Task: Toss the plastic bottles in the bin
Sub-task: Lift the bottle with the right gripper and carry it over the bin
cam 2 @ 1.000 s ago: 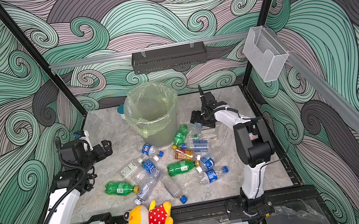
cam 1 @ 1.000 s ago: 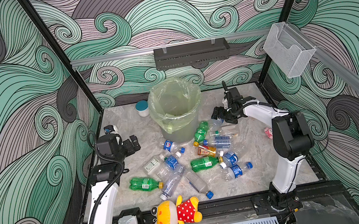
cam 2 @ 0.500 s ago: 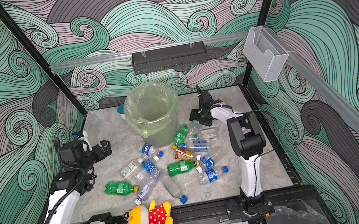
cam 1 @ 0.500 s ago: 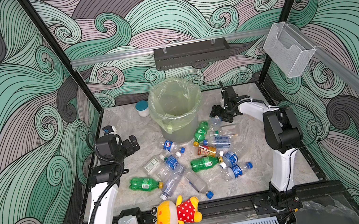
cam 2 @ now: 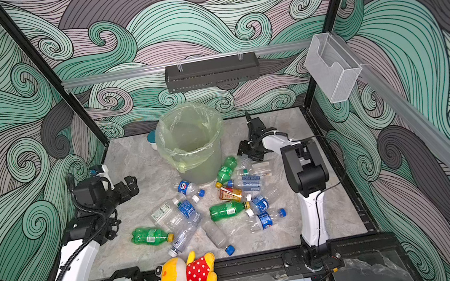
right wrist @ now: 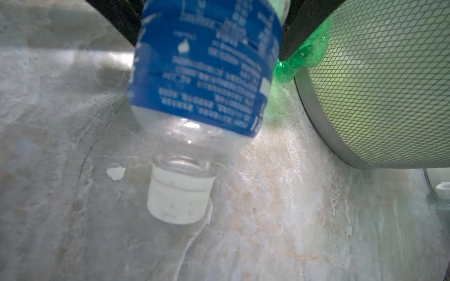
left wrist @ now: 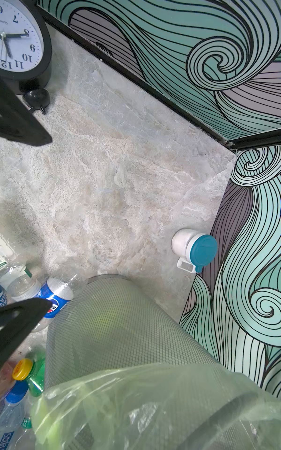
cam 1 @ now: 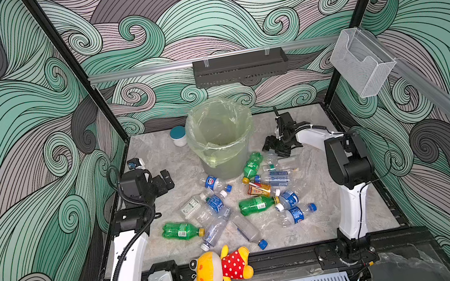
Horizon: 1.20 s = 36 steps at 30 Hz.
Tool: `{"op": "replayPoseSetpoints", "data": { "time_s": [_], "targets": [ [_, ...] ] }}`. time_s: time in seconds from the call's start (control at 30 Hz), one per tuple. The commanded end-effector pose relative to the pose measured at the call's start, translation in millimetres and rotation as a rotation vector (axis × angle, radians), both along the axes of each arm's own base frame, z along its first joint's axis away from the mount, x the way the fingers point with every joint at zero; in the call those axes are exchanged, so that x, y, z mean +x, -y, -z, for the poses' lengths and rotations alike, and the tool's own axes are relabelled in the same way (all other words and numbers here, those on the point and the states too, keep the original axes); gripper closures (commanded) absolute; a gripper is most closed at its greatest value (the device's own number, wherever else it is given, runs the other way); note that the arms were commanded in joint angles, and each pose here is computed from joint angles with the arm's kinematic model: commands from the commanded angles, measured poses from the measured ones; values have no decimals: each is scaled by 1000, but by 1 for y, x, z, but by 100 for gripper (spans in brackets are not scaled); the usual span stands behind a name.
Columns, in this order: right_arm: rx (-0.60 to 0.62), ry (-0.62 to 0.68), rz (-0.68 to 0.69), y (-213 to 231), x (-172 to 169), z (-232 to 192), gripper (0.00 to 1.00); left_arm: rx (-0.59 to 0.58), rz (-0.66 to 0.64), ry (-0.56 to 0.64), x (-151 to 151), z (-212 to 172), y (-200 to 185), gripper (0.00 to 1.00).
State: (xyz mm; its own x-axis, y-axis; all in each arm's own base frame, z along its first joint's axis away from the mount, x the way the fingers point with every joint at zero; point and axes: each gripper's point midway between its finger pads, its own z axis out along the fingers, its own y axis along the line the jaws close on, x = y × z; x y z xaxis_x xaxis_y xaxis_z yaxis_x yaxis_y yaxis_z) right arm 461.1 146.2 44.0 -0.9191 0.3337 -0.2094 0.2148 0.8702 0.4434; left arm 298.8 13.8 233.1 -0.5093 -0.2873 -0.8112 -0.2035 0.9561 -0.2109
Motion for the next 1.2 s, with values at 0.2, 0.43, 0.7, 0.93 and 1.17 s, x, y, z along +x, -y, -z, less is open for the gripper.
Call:
{"op": "replayPoseSetpoints", "data": {
  "time_s": [0.2, 0.43, 0.7, 0.93, 1.17],
  "targets": [
    [27, 35, 17, -5, 8, -13, 37, 14, -31, 25, -5, -7, -7, 1],
    [-21, 150, -5, 3, 14, -49, 40, 13, -30, 14, -4, -4, -7, 1],
    [-66, 321, -105, 6, 7, -109, 40, 7, -26, -3, -4, -2, -6, 1],
    [-139, 397, -247, 13, -32, -150, 49, 30, -41, -36, -8, 2, -10, 1],
    [-203, 420, -310, 24, -84, -160, 55, 40, -31, -61, -8, 5, -10, 1]
  ]
}}
